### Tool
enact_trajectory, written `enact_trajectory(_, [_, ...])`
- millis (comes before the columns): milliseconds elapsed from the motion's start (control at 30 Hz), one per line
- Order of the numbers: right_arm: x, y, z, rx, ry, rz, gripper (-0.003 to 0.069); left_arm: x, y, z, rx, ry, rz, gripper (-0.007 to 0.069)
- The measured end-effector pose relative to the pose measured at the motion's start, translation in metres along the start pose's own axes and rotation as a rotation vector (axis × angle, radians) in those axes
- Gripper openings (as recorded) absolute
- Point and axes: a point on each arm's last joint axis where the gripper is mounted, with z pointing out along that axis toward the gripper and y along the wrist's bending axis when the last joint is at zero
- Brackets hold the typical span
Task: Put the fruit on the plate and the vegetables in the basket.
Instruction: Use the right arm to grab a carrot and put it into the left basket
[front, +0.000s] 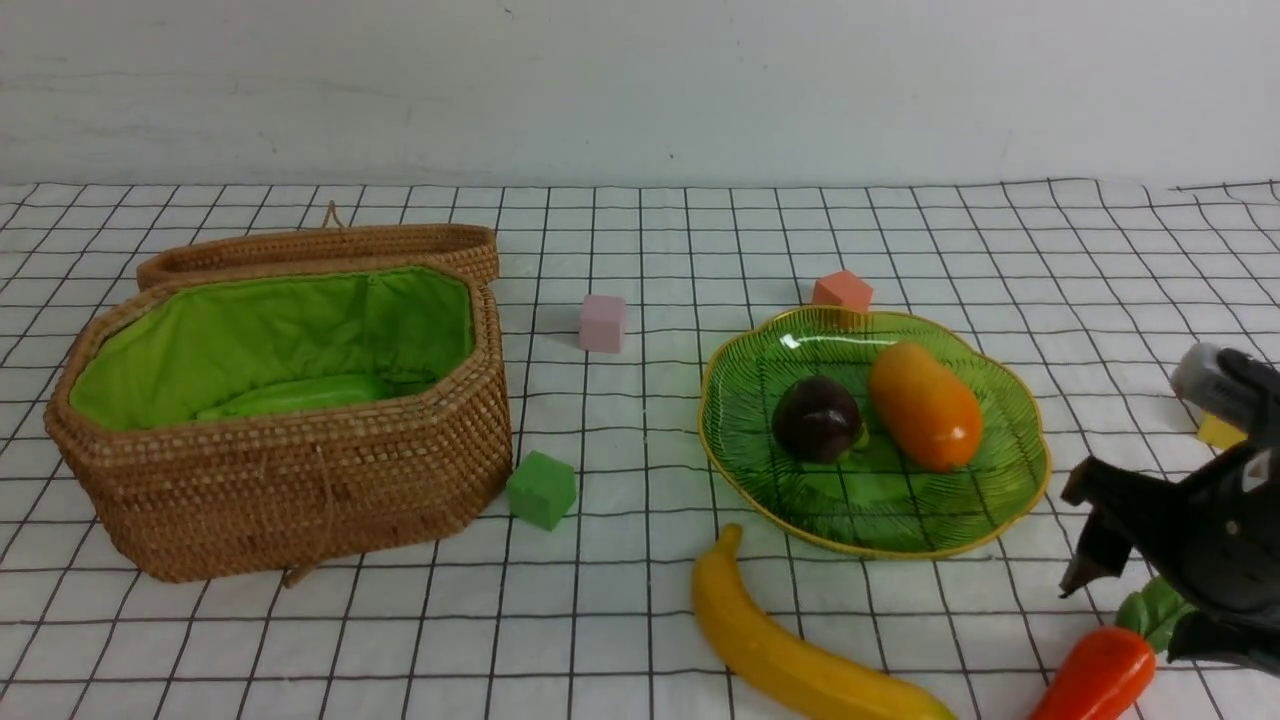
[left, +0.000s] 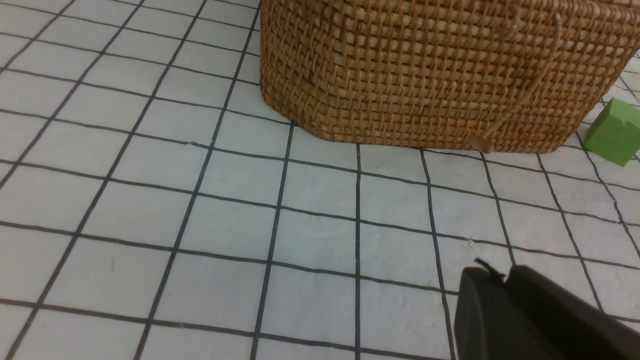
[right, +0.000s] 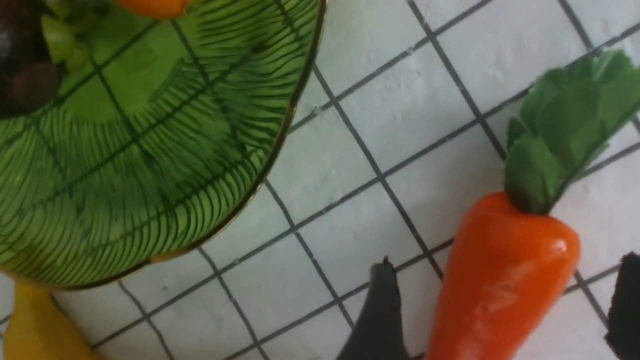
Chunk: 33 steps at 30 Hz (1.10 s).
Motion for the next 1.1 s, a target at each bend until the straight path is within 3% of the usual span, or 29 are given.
enact_trajectory(233, [0.0, -0.005, 0.041, 0.083, 0.082, 0.031, 0.0575, 0.0, 0.0, 0.0, 0.0, 0.0, -0.001, 0.0058])
enact_trajectory(300, [0.0, -0.006, 0.048, 0.09, 0.09, 0.008, 0.054, 0.0, 0.0, 0.0, 0.0, 0.0, -0.001, 0.0058])
enact_trajectory(400, [0.0, -0.005, 0.048, 0.082, 0.094, -0.037, 0.0414, 0.0, 0.0, 0.0, 0.0, 0.0, -0.001, 0.0061])
enact_trajectory(500, [-0.002, -0.001, 0.037, 0.054, 0.074, -0.066, 0.0421, 0.0, 0.0, 0.0, 0.0, 0.0, -0.001, 0.0063])
enact_trajectory(700, [-0.021, 0.033, -0.027, -0.133, -0.075, -0.184, 0.0421, 0.0, 0.0, 0.0, 0.0, 0.0, 0.0, 0.0074])
enact_trajectory(900, [-0.024, 0.119, -0.089, -0.493, -0.139, -0.331, 0.0421, 0.0, 0.0, 0.0, 0.0, 0.001, 0.0, 0.0075])
enact_trajectory(1000, [-0.015, 0.175, -0.101, -0.702, -0.226, -0.379, 0.0421, 0.0, 0.0, 0.0, 0.0, 0.001, -0.001, 0.0076])
enact_trajectory(1100, [-0.002, 0.219, -0.092, -0.821, -0.299, -0.396, 0.0421, 0.0, 0.0, 0.0, 0.0, 0.001, -0.001, 0.0079])
